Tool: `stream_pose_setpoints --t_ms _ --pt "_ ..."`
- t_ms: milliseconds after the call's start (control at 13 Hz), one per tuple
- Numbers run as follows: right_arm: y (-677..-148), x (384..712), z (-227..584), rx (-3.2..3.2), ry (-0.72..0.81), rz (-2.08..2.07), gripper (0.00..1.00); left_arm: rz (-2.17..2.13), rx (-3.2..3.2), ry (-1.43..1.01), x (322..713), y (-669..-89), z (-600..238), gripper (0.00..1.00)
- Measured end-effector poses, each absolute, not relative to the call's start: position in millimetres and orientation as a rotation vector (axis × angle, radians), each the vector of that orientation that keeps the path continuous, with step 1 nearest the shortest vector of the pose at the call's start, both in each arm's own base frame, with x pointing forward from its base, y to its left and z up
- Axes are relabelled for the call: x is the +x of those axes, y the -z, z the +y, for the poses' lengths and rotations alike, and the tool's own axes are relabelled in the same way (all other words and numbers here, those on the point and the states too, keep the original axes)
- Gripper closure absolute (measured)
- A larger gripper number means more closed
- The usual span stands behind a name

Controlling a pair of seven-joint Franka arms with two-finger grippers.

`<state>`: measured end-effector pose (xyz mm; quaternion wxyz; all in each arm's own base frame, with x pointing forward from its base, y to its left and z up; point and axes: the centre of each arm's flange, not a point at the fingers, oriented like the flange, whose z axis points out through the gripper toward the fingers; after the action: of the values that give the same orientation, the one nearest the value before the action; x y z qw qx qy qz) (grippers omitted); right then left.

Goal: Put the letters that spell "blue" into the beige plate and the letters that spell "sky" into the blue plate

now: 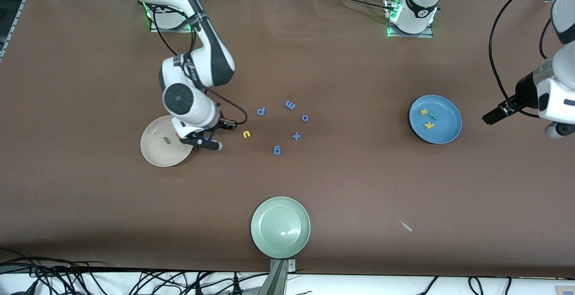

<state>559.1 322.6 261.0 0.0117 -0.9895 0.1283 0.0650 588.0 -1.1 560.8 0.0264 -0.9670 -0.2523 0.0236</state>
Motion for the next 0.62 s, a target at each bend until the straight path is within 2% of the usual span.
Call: stream_pose_setpoints --t_ms 309,617 --pt "-223.0 544.4 358.3 -3.099 -0.114 0.425 0.29 -0.676 -3.160 -0.073 568.6 -594.2 26.6 0.00" --pt "-189.2 551.3 353.5 -3.106 -0.037 0.438 0.29 -0.466 -3.210 -0.008 558.8 -630.4 -8.8 0.00"
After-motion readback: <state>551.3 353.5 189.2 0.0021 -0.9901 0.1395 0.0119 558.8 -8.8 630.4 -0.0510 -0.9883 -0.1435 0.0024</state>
